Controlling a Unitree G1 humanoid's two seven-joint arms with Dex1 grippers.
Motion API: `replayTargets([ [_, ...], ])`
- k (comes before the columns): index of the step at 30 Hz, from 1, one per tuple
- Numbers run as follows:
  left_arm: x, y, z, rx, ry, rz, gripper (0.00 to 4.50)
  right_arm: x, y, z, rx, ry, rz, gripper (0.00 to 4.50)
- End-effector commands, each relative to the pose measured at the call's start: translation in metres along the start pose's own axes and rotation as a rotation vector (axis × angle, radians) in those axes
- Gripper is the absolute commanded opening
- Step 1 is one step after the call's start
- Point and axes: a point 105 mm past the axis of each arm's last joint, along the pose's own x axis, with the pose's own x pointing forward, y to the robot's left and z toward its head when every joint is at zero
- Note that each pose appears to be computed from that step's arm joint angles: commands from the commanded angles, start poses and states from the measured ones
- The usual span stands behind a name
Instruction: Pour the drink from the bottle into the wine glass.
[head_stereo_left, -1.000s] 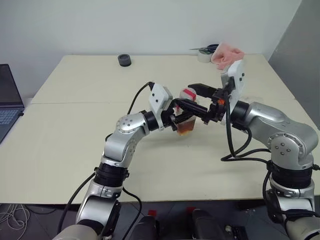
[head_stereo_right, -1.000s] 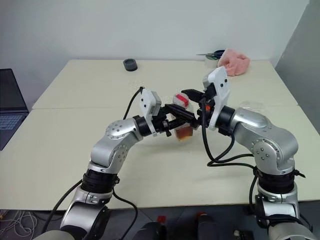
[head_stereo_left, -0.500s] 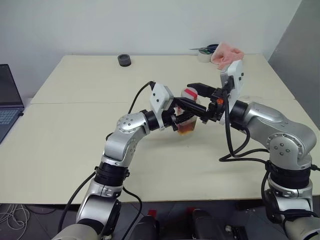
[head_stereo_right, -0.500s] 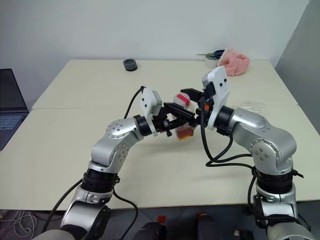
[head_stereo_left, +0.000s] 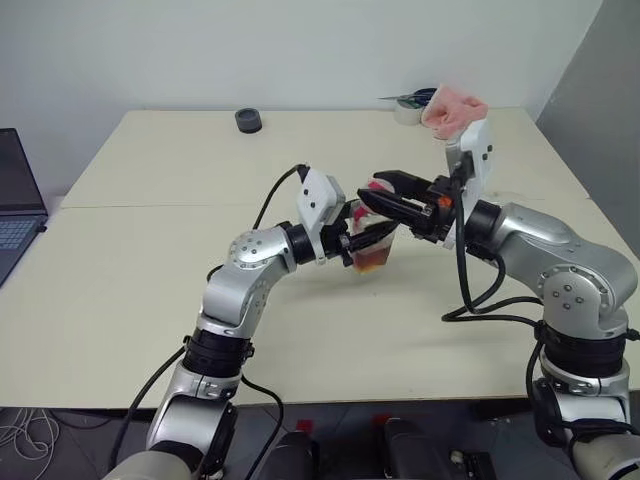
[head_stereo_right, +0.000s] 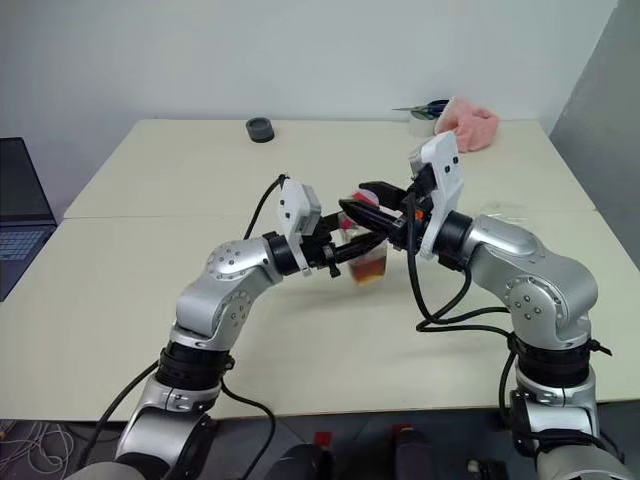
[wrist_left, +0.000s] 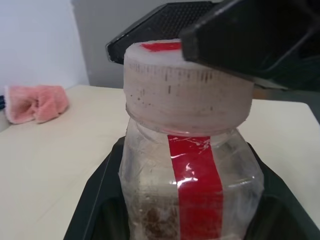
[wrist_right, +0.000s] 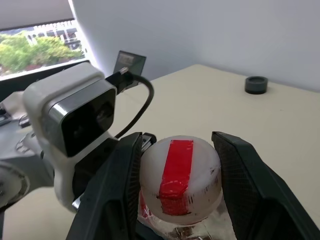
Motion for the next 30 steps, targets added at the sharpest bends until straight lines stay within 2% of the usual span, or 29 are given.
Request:
replayTargets([
  [1, -0.003, -0.019, 0.031, 0.031, -0.083, -0.128, 1.95, 0.0, 0.035, 0.011, -0.057, -0.001, 0.285, 1.87],
  [4, -0.01, -0.038, 0.049, 0.012, -0.126, -0.239, 1.95, -0.002, 0.045, 0.018, -0.077, 0.009, 0.442, 1.87],
  [7, -0.017, -0.049, 0.062, -0.006, -0.148, -0.308, 1.95, -0.001, 0.044, 0.023, -0.095, 0.023, 0.498, 1.87],
  [10, -0.02, -0.049, 0.068, -0.002, -0.137, -0.317, 1.95, 0.001, 0.038, 0.028, -0.104, 0.03, 0.498, 1.87],
  [14, -0.023, -0.034, 0.064, 0.015, -0.107, -0.25, 1.95, -0.001, 0.027, 0.036, -0.072, 0.015, 0.432, 1.87],
  [15, -0.024, -0.032, 0.063, 0.015, -0.103, -0.233, 1.95, -0.004, 0.025, 0.037, -0.058, 0.013, 0.415, 2.61],
  [17, -0.026, -0.029, 0.061, 0.011, -0.095, -0.206, 1.95, -0.011, 0.023, 0.035, -0.047, 0.02, 0.376, 3.16],
  [19, -0.029, -0.026, 0.056, 0.007, -0.083, -0.178, 1.95, -0.022, 0.015, 0.029, -0.037, 0.032, 0.283, 3.93],
  [21, -0.029, -0.022, 0.052, 0.007, -0.076, -0.147, 1.95, -0.028, 0.007, 0.022, -0.041, 0.034, 0.18, 4.48],
  [24, -0.028, -0.016, 0.049, 0.006, -0.077, -0.113, 1.95, -0.029, 0.006, 0.021, -0.031, -0.007, 0.084, 4.48],
  [30, -0.021, -0.009, 0.045, -0.006, -0.091, -0.09, 1.95, -0.015, 0.019, 0.029, -0.019, -0.094, 0.002, 4.48],
])
